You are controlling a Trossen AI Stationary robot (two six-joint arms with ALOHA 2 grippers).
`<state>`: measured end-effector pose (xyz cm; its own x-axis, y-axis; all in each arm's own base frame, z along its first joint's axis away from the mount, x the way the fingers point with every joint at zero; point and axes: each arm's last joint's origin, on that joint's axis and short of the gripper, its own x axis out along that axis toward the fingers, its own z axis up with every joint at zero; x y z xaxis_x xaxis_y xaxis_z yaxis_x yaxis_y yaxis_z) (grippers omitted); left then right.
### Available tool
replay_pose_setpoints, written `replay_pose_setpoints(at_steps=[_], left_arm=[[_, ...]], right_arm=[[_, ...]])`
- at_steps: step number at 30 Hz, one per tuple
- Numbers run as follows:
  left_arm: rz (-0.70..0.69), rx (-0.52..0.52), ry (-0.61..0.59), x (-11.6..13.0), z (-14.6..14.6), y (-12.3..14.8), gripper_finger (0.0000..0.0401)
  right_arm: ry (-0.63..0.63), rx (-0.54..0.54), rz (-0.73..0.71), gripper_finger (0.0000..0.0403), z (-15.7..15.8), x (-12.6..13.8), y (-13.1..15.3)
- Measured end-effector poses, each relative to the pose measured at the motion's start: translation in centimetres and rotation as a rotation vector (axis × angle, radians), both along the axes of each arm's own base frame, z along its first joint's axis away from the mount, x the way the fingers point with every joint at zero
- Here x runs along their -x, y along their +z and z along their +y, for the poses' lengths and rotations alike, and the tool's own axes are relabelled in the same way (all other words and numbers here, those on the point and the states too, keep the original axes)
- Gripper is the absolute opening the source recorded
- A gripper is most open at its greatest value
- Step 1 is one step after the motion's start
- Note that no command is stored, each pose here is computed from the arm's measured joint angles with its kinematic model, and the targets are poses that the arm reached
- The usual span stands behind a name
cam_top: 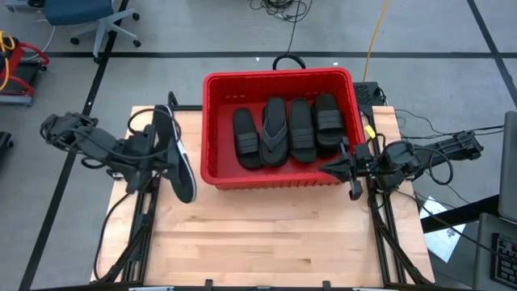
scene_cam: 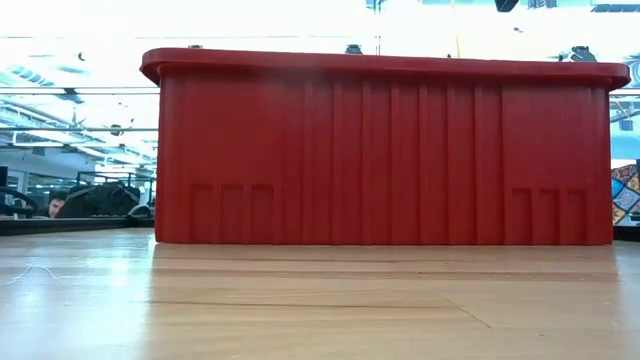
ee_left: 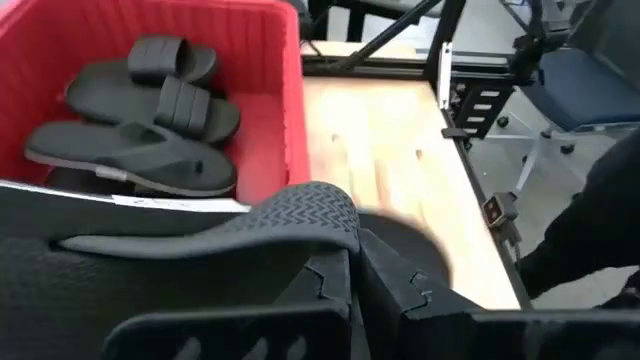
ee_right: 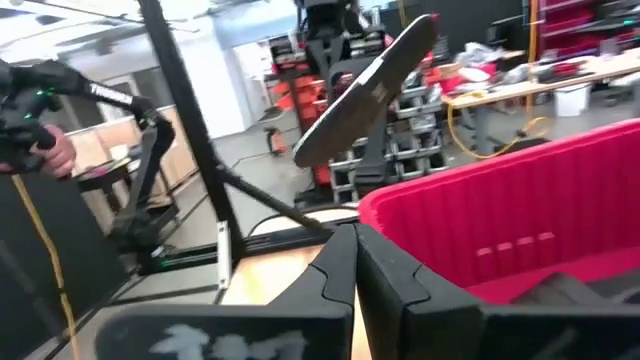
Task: Pick and place slides into bin
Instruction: Put the black slipper into the red bin
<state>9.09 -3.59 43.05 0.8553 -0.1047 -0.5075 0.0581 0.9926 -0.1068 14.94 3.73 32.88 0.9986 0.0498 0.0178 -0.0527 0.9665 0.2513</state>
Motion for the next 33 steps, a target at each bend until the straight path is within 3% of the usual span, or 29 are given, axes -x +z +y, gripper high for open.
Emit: replay_pose_setpoints(at_steps=[6,11,14,20,26,29,33], left_arm=[[-0.003,-0.03,0.018,1.4,1.0,-0.7,0.0],[0.024,-0.153,0.023,2.0,2.0,0.3,0.0],[0.014,-0.263,0.024,1.2,2.4,1.4,0.0],[0.081,-0.403,-0.006,-3.7,4.2,2.2,0.0],[0.068,-0.311,-0.158,-10.4,8.2,0.6,0.0],[0.117,-0.281,-0.147,-12.6,10.7,-0.9,0.0],[0.173,-0.162,-0.133,-15.6,14.1,-3.6,0.0]], right_arm=[[-0.068,-0.015,-0.008,0.0,-0.1,-0.2,0.0],[-0.095,-0.018,-0.014,0.0,-0.1,-0.7,0.0],[-0.108,-0.018,-0.013,0.0,0.0,-1.2,-0.1],[-0.131,-0.025,0.016,0.0,0.2,-1.8,-0.6],[-0.131,-0.037,0.009,0.0,0.2,-2.1,-0.6],[-0.131,-0.038,0.005,0.0,0.3,-2.2,-0.5],[-0.131,-0.037,0.002,0.0,0.3,-2.2,-0.5]])
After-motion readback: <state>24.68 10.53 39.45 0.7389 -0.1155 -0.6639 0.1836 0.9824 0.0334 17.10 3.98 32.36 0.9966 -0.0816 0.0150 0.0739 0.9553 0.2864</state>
